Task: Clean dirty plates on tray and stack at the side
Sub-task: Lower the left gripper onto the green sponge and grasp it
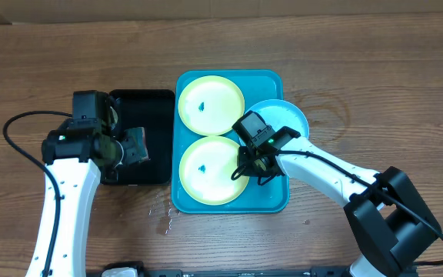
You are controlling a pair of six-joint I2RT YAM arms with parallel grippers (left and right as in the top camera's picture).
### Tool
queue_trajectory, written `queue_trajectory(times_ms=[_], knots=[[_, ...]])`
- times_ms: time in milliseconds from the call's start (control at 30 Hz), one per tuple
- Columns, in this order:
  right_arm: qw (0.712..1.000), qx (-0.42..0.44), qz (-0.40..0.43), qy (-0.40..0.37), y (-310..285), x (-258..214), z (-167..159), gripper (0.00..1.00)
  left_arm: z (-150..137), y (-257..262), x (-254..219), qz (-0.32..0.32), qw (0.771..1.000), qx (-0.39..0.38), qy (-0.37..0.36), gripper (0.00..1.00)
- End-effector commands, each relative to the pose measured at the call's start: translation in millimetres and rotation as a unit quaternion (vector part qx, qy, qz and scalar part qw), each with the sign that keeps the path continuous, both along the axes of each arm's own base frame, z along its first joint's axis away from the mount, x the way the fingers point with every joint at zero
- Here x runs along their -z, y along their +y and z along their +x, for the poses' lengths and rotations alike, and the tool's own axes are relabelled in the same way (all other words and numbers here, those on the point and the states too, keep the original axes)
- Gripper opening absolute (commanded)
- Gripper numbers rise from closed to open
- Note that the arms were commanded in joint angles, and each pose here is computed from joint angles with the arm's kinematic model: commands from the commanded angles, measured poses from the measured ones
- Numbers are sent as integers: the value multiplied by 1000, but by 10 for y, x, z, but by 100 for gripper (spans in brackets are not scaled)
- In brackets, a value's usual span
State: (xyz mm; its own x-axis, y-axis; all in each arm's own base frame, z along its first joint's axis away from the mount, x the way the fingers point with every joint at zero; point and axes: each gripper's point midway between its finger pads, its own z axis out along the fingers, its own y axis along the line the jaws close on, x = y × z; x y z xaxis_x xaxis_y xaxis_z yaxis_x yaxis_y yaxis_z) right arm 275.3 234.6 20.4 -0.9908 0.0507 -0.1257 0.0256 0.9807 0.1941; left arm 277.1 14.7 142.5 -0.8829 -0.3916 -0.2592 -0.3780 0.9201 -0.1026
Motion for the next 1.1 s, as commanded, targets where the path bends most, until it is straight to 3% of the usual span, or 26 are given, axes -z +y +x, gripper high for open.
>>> queue_trajectory(times_ms=[0, 333, 533, 1067], knots=[[1000, 0, 0, -7, 11, -8, 18, 17, 135, 22, 118, 9, 1000, -1, -4, 30], [1000, -1, 1, -7, 18, -9, 18, 17, 500, 199, 579, 54, 998, -3, 17, 30], [1000, -1, 2, -8, 22, -11, 23, 17, 698, 155, 775, 49, 998, 32, 9, 23], [1000, -1, 2, -8, 24, -12, 25, 18, 758, 76, 1090, 34, 996, 73, 34, 30]])
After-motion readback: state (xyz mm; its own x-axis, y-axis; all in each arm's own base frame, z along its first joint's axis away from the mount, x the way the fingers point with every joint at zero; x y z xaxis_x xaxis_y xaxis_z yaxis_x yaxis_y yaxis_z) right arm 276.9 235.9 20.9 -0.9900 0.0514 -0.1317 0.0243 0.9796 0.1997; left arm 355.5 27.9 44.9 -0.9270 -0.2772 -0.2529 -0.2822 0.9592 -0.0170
